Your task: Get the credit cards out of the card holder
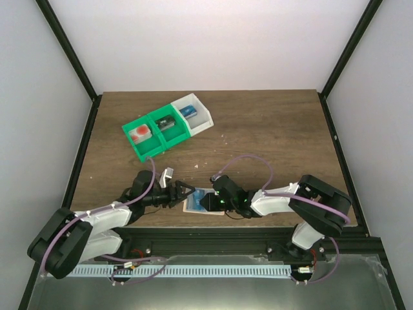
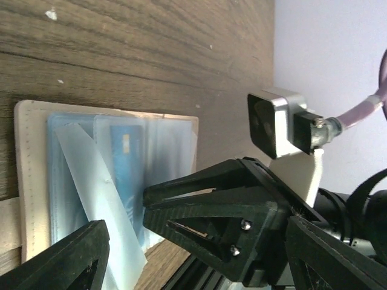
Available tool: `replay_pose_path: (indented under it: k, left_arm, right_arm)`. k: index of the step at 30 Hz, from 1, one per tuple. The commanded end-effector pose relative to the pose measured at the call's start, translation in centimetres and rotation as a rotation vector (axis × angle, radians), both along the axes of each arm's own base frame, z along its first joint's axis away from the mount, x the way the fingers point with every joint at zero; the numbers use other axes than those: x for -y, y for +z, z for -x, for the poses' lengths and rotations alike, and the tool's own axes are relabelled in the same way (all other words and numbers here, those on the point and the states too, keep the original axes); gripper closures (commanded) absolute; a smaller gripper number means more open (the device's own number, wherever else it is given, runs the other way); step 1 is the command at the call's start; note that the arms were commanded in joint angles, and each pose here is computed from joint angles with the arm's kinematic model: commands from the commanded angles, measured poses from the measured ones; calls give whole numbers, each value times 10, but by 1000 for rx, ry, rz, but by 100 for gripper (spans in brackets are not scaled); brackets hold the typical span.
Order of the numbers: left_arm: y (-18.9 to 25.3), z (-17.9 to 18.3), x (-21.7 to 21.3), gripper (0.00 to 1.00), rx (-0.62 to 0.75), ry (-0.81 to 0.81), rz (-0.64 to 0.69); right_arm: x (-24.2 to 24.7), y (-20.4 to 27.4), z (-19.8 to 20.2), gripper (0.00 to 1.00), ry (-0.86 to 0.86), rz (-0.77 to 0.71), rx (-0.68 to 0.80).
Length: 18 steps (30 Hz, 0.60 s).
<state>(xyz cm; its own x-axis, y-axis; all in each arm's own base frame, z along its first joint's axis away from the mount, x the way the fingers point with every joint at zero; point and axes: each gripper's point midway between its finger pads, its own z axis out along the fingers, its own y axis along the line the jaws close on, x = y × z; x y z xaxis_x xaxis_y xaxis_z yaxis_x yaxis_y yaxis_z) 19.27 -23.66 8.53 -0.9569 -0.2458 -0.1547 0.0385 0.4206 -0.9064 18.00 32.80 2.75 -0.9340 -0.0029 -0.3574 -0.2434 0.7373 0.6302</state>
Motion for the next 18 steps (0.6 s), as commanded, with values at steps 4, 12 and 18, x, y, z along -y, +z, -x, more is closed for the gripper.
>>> replay_pose_path:
  k: [4, 12, 18]
  left_arm:
    - [-7, 0, 3, 19, 14, -21, 0]
    - [-16, 2, 5, 20, -16, -31, 3]
    - [-9, 3, 10, 30, -4, -48, 39]
  right_arm:
    - [15, -13, 3, 79, -16, 55, -15]
    - [13, -15, 3, 79, -14, 54, -19]
    - [13, -17, 4, 80, -11, 51, -24]
